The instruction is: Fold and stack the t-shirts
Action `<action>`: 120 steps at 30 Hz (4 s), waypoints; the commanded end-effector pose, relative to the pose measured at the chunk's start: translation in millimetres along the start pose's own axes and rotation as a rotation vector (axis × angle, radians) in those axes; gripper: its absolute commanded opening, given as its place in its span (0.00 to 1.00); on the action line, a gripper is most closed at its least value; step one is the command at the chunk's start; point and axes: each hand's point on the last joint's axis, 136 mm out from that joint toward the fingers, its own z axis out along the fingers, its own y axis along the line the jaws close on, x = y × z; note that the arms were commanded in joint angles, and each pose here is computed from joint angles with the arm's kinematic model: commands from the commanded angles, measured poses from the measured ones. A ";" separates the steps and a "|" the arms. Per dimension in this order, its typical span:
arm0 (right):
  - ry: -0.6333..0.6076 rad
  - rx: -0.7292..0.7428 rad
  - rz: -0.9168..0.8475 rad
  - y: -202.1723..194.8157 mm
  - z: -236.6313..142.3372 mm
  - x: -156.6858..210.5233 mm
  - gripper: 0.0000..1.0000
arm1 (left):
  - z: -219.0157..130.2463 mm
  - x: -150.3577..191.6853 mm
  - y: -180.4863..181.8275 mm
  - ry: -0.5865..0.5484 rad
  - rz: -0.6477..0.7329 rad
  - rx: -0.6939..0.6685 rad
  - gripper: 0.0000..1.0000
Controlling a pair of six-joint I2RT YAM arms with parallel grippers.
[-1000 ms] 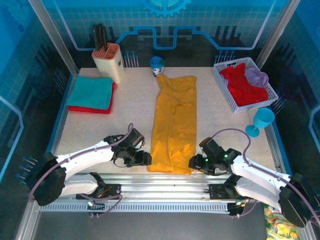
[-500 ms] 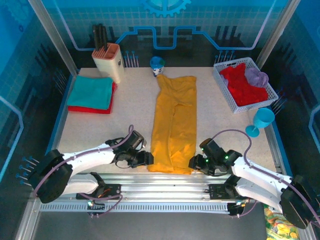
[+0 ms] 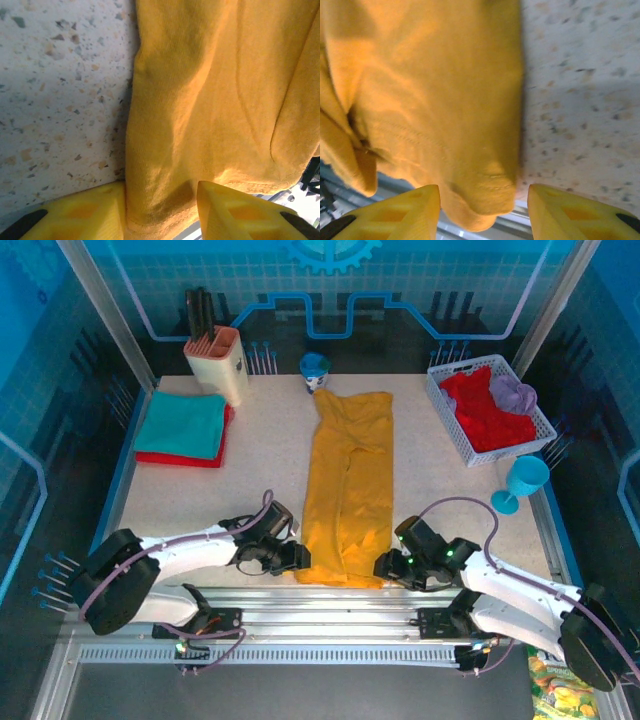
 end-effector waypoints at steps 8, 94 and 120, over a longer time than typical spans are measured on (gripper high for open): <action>0.039 0.027 0.021 -8.6 3.6 9.3 0.51 | 7.9 9.1 0.9 0.034 -0.005 0.007 0.33; 0.039 0.076 -0.091 10.0 -43.6 19.8 0.00 | -44.3 37.9 -20.7 -0.069 -0.045 -0.073 0.00; -0.115 -0.080 -0.174 103.7 -78.2 -175.6 0.00 | -88.5 -170.4 -81.7 -0.177 -0.003 -0.043 0.00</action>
